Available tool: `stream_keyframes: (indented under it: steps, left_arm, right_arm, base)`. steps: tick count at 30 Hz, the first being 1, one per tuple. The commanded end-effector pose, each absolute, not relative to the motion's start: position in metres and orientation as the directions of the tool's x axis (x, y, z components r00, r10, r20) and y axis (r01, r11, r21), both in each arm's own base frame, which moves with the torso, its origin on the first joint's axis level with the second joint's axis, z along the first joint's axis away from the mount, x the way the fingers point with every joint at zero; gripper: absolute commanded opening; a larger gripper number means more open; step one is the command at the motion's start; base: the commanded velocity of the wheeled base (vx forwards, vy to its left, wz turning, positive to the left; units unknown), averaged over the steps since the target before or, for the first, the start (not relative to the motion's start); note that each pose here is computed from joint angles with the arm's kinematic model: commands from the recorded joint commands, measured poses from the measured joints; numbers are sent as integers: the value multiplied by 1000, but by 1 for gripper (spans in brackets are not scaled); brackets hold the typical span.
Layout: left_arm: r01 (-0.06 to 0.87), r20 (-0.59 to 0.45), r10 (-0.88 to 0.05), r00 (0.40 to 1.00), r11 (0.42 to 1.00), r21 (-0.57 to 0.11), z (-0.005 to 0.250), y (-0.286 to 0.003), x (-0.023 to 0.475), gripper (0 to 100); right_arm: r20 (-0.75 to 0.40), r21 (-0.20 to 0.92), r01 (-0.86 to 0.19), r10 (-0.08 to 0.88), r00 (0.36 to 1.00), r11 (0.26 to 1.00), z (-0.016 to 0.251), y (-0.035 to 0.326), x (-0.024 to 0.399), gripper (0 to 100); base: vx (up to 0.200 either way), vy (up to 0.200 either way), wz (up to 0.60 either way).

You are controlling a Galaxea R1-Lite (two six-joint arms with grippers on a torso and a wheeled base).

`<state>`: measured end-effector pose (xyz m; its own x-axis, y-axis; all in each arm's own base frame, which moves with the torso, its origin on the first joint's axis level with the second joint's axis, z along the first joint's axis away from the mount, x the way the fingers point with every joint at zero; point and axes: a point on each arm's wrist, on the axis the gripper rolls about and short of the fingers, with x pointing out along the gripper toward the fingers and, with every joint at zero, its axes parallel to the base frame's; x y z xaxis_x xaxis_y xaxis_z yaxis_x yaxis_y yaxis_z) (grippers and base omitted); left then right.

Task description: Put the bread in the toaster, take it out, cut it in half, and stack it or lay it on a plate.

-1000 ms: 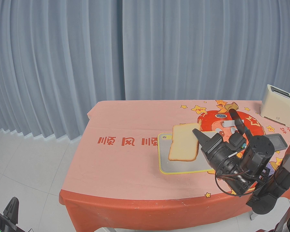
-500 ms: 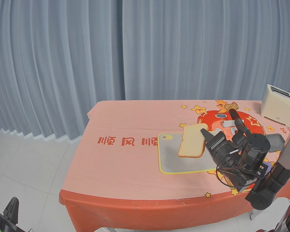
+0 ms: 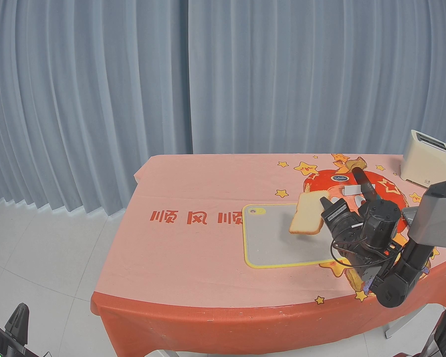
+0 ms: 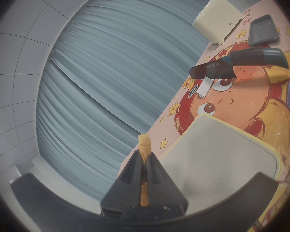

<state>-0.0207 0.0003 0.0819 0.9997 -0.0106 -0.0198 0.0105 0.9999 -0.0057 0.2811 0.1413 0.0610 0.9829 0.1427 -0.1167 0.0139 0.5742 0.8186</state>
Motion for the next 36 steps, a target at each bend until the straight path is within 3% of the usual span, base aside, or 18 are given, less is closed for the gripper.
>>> stream_keyframes:
  steps: [1, 8, 22, 23, 28, 36]
  left_arm:
    - [11, -38, -11, 999, 1000, -6, 77, 0, -19, 0]
    - [7, -38, -8, 999, 1000, -7, 77, 0, -19, 0]
    - [6, -38, -6, 999, 1000, -6, 77, 0, -19, 0]
    - [6, -38, -6, 999, 1000, -6, 77, 0, -19, 0]
    - [6, -38, -6, 999, 1000, -6, 77, 0, -19, 0]
    - [7, -38, -8, 999, 1000, -6, 77, 0, -19, 0]
  right_arm:
    - [-140, 811, 38, 130, 982, 584, 51, 139, 285, 0]
    - [-169, 799, 59, 129, 977, 599, 36, 143, 292, 0]
    - [-169, 786, 56, 127, 977, 616, 34, 145, 293, 0]
    - [-169, 786, 56, 127, 977, 616, 34, 145, 293, 100]
    - [-206, 744, 64, 137, 969, 665, 34, 142, 279, 100]
    - [-167, 661, -30, 186, 968, 750, 60, 135, 261, 100]
  base:
    - [0, 0, 0]
    - [0, 0, 0]
    - [0, 0, 0]
    - [0, 0, 0]
    - [0, 0, 0]
    - [0, 0, 0]
